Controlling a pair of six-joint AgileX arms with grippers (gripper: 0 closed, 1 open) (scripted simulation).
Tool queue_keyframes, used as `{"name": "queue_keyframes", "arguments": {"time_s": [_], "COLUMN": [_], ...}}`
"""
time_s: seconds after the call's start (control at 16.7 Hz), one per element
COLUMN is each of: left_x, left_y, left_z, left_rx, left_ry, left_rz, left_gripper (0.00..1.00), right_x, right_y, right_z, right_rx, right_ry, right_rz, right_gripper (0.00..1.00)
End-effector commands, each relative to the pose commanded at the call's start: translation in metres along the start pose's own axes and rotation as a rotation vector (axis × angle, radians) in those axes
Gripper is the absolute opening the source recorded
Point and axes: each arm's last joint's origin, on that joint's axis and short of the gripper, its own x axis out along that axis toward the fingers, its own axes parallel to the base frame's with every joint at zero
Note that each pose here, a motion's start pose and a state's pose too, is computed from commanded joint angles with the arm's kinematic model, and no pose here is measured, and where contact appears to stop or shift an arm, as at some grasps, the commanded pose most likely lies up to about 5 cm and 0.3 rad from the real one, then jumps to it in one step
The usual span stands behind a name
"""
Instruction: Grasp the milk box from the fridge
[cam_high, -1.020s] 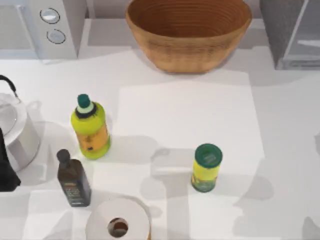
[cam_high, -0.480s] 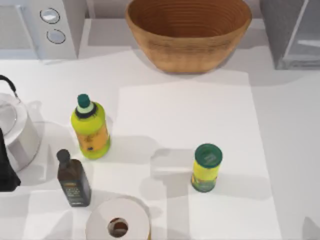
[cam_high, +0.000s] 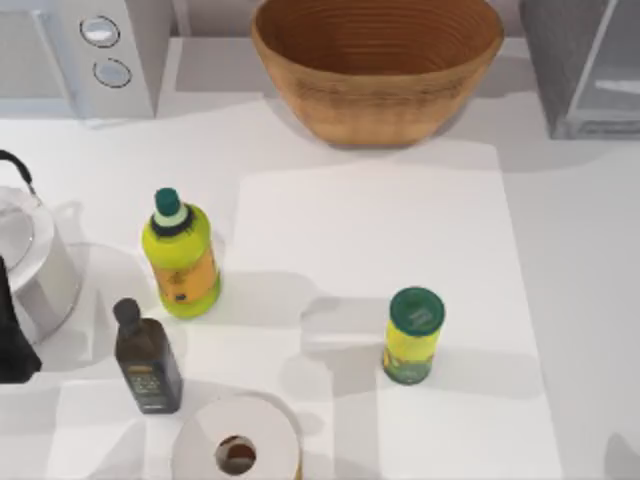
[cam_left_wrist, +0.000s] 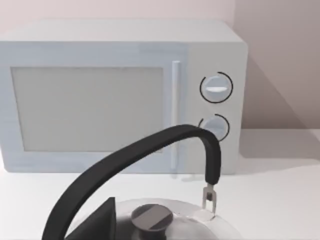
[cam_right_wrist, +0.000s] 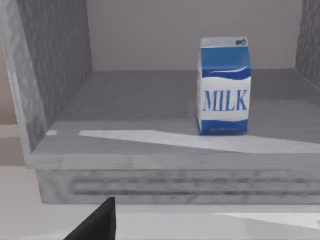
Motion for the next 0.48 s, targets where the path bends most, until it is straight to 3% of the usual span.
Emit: {"name": "queue_keyframes", "arguments": {"time_s": [0.3, 0.48], "left_x": [0.000, 0.000], "left_y": [0.000, 0.000], "left_z": [0.000, 0.000], "left_rx": [0.000, 0.000], "left_ry": [0.000, 0.000], "left_rz": [0.000, 0.000], "left_gripper": [1.00, 1.00], "right_x": [0.079, 0.142], "right_y": [0.014, 0.015], "right_z": [-0.012, -0.015], "right_rx": [0.057, 0.040], "right_ry": [0.008, -0.028], "right_rz": [0.095, 0.102], "right_gripper": [1.00, 1.00]}}
